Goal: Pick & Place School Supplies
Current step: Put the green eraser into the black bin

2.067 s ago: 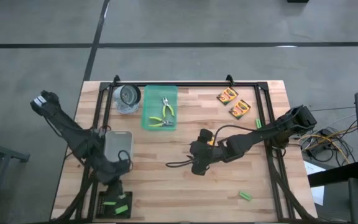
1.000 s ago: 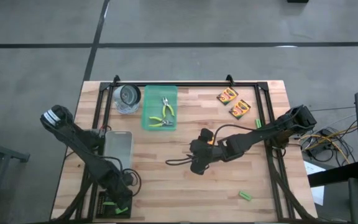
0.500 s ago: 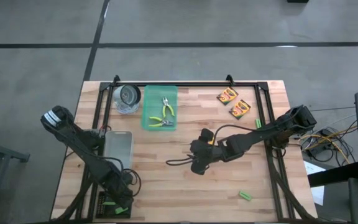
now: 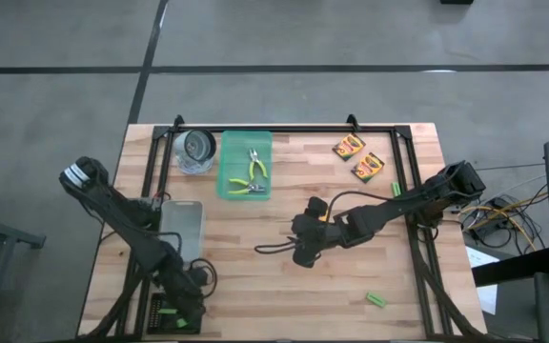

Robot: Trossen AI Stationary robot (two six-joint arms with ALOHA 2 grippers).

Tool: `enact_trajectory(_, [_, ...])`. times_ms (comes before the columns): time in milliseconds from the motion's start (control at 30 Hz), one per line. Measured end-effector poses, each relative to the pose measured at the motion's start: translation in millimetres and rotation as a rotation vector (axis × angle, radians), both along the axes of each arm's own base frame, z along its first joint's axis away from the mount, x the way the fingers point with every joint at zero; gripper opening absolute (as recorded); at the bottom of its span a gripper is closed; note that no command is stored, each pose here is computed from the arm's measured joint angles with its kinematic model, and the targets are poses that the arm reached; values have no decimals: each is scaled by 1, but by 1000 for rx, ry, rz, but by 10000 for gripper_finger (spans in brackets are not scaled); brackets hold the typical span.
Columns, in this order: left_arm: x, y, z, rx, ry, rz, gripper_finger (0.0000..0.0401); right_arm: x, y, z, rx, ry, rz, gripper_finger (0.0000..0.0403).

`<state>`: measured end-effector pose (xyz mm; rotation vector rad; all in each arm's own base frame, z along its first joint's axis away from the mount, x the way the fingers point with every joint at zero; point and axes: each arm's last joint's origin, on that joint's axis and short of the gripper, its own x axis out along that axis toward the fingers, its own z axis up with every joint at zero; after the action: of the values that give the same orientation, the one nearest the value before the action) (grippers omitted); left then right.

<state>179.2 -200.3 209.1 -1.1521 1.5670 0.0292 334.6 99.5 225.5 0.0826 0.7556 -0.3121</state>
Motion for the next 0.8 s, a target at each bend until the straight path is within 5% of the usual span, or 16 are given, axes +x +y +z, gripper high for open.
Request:
enact_trajectory(167, [4,9,24,-31,-221,37,167,0,0,0,11,-4,-10,242])
enact_trajectory(367, [3,39,63,129,-627,227,167,0,0,0,44,-14,-41,248])
enact_trajectory(600, [-13,83,103,627,-1039,602,168,0,0,1,45,-17,-41,249])
enact_trajectory(800, [-23,101,116,998,-1110,832,168,1,3,7,45,6,33,249])
